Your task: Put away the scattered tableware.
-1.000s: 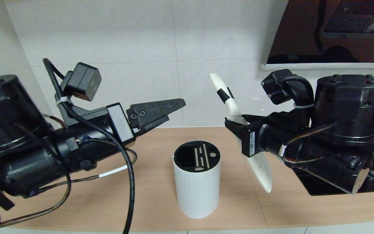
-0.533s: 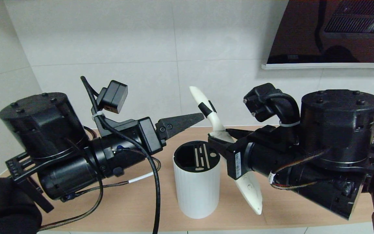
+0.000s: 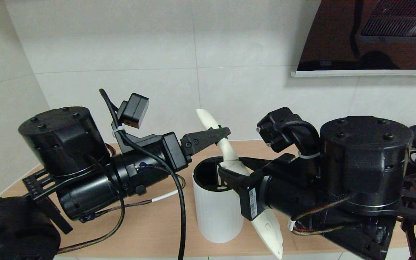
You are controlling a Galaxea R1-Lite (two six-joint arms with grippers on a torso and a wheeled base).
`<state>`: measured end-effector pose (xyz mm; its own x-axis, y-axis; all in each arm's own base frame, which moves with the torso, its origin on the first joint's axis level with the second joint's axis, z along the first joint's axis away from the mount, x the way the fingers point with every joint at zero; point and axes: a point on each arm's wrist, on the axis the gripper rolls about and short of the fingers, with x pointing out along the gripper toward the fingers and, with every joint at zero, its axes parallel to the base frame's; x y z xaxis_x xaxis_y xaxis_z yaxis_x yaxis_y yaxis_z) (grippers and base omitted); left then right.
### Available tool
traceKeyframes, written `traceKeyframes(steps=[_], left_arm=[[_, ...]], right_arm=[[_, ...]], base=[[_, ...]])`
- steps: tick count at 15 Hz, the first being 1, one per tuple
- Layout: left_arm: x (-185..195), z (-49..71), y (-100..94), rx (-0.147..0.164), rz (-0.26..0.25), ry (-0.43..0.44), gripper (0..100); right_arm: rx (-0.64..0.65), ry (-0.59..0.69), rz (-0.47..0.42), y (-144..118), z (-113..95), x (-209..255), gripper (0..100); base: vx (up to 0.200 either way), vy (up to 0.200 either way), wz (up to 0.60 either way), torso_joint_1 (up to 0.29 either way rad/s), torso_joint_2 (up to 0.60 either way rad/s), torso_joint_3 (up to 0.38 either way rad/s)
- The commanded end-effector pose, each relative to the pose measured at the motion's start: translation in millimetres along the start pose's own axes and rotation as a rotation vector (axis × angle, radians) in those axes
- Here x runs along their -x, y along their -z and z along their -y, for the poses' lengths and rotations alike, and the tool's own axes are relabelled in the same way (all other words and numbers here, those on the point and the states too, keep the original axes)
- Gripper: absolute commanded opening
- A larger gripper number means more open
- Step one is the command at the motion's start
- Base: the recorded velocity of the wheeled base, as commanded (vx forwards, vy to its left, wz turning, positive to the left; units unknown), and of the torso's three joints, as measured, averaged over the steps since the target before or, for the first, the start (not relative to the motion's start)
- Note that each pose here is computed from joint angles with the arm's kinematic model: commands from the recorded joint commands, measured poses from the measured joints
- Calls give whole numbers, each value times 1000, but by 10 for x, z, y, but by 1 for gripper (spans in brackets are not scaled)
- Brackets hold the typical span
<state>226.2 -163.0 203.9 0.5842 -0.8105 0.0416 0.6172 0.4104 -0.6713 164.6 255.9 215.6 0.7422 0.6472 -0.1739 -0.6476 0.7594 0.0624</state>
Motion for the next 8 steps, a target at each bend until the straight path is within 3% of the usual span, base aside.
traceKeyframes(steps=[1,8], left_arm=[[4,5,-3,-1,1,2,100],[-23,-2,30,3,-12,2,100]], right_arm=[[3,-16,-2,11,-44,20,0],[4,-37,-3,18,-104,44,0]], base=[[0,0,0,0,0,0],[0,0,0,0,0,0]])
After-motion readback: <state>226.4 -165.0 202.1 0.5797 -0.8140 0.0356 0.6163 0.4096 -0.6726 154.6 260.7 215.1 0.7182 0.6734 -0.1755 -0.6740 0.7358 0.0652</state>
